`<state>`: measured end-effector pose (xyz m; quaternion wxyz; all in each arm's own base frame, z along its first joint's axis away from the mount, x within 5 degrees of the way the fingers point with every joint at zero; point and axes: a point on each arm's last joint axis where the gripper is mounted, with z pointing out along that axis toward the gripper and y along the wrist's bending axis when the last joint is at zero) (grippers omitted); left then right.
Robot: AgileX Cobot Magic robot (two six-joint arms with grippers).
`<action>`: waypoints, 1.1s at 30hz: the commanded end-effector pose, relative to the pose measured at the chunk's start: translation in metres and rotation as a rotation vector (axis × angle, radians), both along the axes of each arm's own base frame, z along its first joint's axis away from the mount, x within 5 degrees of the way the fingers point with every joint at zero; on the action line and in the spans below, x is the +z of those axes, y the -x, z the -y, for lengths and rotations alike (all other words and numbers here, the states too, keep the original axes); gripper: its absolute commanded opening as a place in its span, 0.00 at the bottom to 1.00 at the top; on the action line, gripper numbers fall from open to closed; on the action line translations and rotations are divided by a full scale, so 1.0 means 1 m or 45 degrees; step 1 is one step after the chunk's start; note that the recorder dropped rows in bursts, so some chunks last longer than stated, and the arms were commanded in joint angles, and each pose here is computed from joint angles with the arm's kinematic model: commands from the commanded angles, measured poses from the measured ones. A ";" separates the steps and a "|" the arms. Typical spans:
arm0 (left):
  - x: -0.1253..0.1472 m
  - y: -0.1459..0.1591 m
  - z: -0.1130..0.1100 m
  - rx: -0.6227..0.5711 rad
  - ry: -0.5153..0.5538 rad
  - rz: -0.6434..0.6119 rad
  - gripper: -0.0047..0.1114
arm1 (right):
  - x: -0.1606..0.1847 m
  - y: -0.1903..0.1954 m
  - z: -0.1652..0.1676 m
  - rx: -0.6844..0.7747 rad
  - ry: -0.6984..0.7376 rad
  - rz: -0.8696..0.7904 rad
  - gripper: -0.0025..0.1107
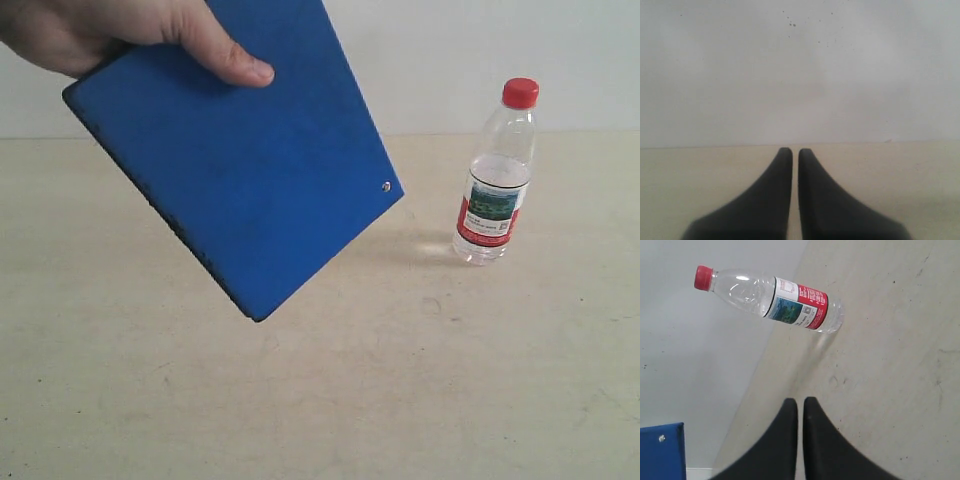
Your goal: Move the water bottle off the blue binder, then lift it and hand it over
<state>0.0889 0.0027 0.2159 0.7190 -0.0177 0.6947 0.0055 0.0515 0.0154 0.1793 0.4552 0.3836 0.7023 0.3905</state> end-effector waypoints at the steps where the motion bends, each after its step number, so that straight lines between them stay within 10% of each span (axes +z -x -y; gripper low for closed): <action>1: -0.002 0.001 0.000 0.006 0.015 -0.013 0.08 | 0.002 0.000 0.000 0.107 0.380 0.096 0.02; 9: -0.002 0.001 0.000 0.008 0.015 -0.017 0.08 | 0.007 -0.003 0.010 0.163 1.164 0.268 0.02; 15: -0.002 0.001 0.000 0.008 0.015 -0.017 0.08 | 0.007 -0.002 0.004 0.156 0.838 0.240 0.02; 33: -0.004 0.001 -0.001 0.017 0.025 -0.043 0.08 | 0.006 -0.002 0.004 0.161 0.840 0.232 0.02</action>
